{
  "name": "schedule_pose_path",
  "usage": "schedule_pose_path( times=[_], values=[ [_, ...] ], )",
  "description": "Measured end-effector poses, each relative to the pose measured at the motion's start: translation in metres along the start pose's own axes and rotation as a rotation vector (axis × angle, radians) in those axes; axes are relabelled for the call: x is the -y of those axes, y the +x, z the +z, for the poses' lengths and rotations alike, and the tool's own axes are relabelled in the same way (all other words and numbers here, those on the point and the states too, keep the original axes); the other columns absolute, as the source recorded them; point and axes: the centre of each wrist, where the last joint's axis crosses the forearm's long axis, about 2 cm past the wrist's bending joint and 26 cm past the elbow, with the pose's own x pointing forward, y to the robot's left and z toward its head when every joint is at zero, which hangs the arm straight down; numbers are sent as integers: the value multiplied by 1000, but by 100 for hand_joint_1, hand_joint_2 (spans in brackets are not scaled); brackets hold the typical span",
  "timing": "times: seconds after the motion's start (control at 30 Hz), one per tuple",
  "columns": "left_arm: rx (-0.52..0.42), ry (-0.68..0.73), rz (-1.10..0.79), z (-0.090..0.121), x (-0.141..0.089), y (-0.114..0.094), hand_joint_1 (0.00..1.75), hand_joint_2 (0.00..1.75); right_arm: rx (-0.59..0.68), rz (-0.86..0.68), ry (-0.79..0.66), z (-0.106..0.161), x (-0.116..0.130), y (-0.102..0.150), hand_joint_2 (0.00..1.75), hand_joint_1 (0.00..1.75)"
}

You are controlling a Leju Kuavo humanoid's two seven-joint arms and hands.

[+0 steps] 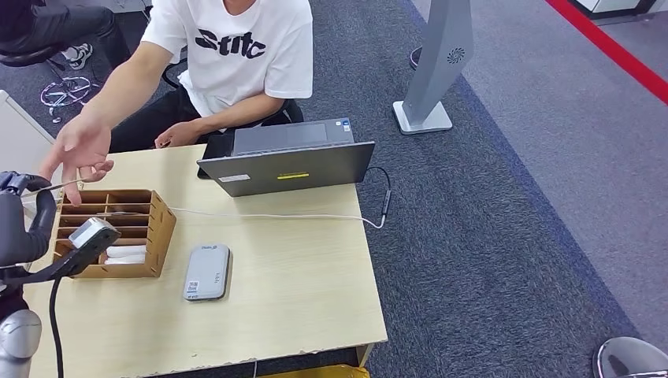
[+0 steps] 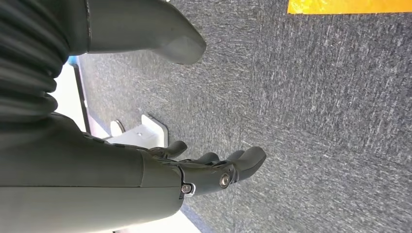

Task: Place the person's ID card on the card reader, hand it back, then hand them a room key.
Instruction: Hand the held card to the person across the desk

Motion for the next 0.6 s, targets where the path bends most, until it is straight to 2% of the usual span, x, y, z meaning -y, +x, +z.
schedule_pose_path(
  times=[0.23, 0.37, 0.6],
  values=[
    [-41, -4, -74, -11, 1, -12, 175, 175, 2, 12, -3, 0, 0, 1, 175, 0],
    [-50, -14, -80, -11, 6, -12, 3, 175, -8, 15, -5, 0, 1, 2, 175, 0],
    [-63, -5, -56, -10, 14, -4, 0, 175, -13, 14, -5, 0, 1, 4, 175, 0]
  ],
)
